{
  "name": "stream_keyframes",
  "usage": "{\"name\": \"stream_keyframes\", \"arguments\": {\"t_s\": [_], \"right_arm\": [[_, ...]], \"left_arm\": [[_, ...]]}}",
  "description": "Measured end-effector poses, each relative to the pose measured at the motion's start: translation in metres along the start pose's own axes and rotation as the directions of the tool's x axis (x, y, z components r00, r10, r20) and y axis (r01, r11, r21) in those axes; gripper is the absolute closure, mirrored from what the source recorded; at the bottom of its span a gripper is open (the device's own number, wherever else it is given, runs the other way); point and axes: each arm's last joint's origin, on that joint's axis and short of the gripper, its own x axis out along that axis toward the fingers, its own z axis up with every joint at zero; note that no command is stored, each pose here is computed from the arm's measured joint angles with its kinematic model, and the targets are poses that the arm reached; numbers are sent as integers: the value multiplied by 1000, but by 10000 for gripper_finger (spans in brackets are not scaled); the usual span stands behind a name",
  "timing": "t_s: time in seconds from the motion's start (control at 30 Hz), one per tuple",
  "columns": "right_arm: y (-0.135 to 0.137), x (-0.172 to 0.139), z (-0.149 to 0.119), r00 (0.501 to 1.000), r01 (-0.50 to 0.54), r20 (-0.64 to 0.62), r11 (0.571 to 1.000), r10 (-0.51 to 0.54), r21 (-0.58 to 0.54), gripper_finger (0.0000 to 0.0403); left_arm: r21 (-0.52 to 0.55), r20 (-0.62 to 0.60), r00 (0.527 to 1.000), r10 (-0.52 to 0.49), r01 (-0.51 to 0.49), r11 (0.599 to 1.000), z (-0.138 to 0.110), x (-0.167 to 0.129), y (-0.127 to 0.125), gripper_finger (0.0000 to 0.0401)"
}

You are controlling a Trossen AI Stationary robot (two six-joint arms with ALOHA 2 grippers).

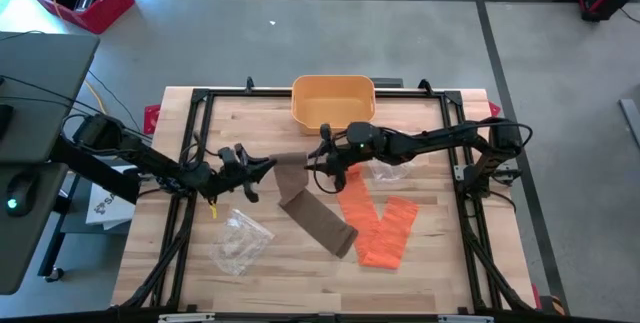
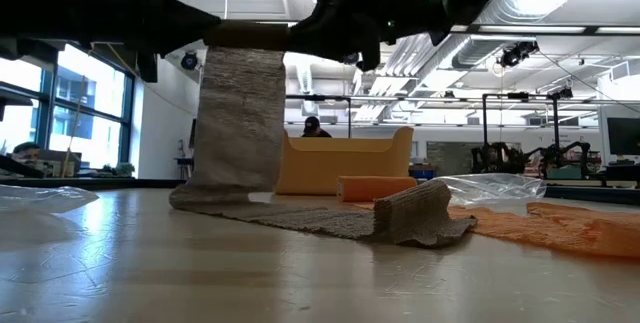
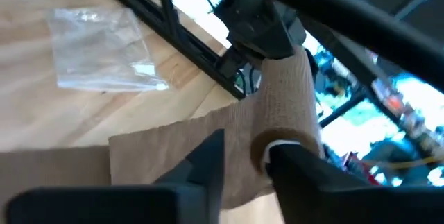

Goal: Roll bandage
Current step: Roll the brown bandage

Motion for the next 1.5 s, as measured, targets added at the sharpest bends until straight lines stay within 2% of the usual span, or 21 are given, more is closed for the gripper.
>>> {"name": "stream_keyframes", "arguments": {"t_s": [0.1,0.2,0.3,0.37,0.5,0.63,0.77,0.87,1.0,1.1,1.2,1.4,1.5], "right_arm": [[-5,-2,-6,1000,4,-28,996,-2,89,256],[-9,-5,-14,998,3,-66,988,8,154,226],[-9,-8,-19,993,-23,-105,974,48,224,214],[-9,-13,-18,990,-65,-107,963,95,260,213],[-1,-22,-12,966,-208,-81,924,246,320,213],[23,-26,-9,888,-392,-78,836,453,384,213],[51,-26,-5,802,-506,-118,770,586,387,213],[68,-26,5,757,-564,-121,736,642,374,213],[90,-29,16,681,-642,-119,667,722,379,213],[104,-30,25,649,-674,-115,638,752,371,213],[117,-28,34,652,-671,-132,650,746,356,213],[149,-23,45,690,-562,-290,743,663,364,213],[166,-23,49,681,-529,-330,751,653,396,213]], "left_arm": [[99,21,998,59,-60,993,2,0,2,396],[218,44,992,120,-127,968,5,-1,4,396],[236,86,963,254,-267,934,10,-3,8,397],[264,98,950,298,-313,912,12,-4,9,398],[362,105,949,298,-315,877,14,-5,9,398],[386,103,952,288,-305,871,14,-6,7,396],[398,86,953,289,-299,867,11,-7,6,396],[396,85,947,309,-317,862,11,-8,6,395],[403,85,937,339,-343,848,10,-8,7,395],[406,82,938,337,-340,848,9,-8,7,394],[408,77,942,326,-329,852,9,-9,6,394],[411,58,959,277,-276,869,7,-15,-2,394],[395,55,963,263,-262,880,8,-17,-5,394]]}}
